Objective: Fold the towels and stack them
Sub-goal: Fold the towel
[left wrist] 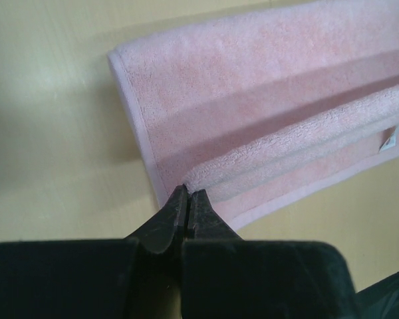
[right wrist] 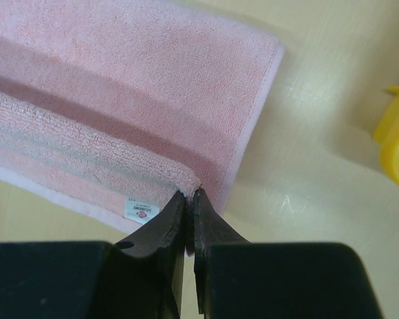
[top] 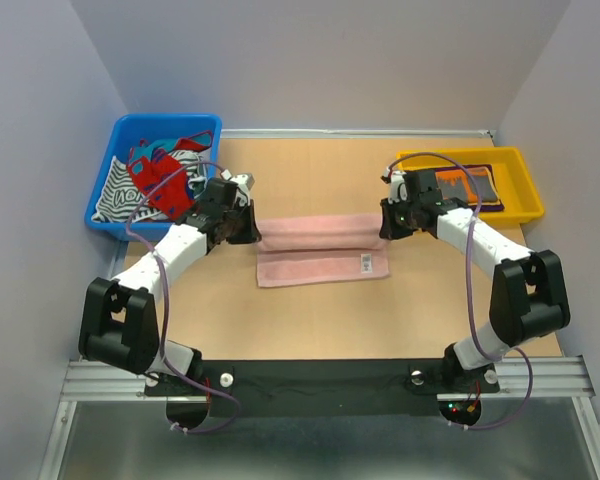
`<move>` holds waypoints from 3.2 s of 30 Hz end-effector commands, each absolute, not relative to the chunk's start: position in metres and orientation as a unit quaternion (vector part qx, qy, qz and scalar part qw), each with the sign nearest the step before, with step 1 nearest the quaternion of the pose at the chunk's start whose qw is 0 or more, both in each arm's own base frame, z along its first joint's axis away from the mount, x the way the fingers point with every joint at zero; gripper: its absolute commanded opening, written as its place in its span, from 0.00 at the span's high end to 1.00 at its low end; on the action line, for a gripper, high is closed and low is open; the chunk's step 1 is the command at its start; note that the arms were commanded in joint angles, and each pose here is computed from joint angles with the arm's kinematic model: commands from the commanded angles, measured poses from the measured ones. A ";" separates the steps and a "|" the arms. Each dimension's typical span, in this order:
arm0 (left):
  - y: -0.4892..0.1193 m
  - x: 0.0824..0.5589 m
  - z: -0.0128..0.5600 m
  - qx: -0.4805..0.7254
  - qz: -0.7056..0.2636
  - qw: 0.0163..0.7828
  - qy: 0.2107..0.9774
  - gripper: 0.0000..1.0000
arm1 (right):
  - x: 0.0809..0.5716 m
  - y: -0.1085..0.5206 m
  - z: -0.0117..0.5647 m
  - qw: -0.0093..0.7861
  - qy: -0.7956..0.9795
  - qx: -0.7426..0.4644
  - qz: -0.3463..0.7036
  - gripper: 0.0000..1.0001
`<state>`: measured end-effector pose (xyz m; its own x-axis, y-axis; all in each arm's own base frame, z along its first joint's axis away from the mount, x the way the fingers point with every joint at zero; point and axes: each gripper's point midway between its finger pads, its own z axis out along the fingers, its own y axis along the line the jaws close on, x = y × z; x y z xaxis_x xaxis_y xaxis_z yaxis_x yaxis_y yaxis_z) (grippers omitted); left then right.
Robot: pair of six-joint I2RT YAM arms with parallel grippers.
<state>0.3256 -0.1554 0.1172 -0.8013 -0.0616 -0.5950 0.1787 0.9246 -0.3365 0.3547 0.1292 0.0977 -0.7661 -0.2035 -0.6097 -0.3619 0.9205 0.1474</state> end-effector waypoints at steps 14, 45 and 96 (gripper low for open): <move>-0.145 0.307 0.054 -0.007 -0.175 0.269 0.947 1.00 | 0.348 0.111 0.063 0.277 0.947 -0.136 0.093 1.00; -0.185 0.315 0.186 -0.043 -0.305 0.397 0.865 0.31 | 0.347 0.165 0.180 0.381 0.881 -0.061 0.273 0.42; -0.206 0.240 0.040 -0.162 -0.257 0.315 0.899 0.72 | 0.250 0.185 0.059 0.316 0.856 0.095 0.397 0.52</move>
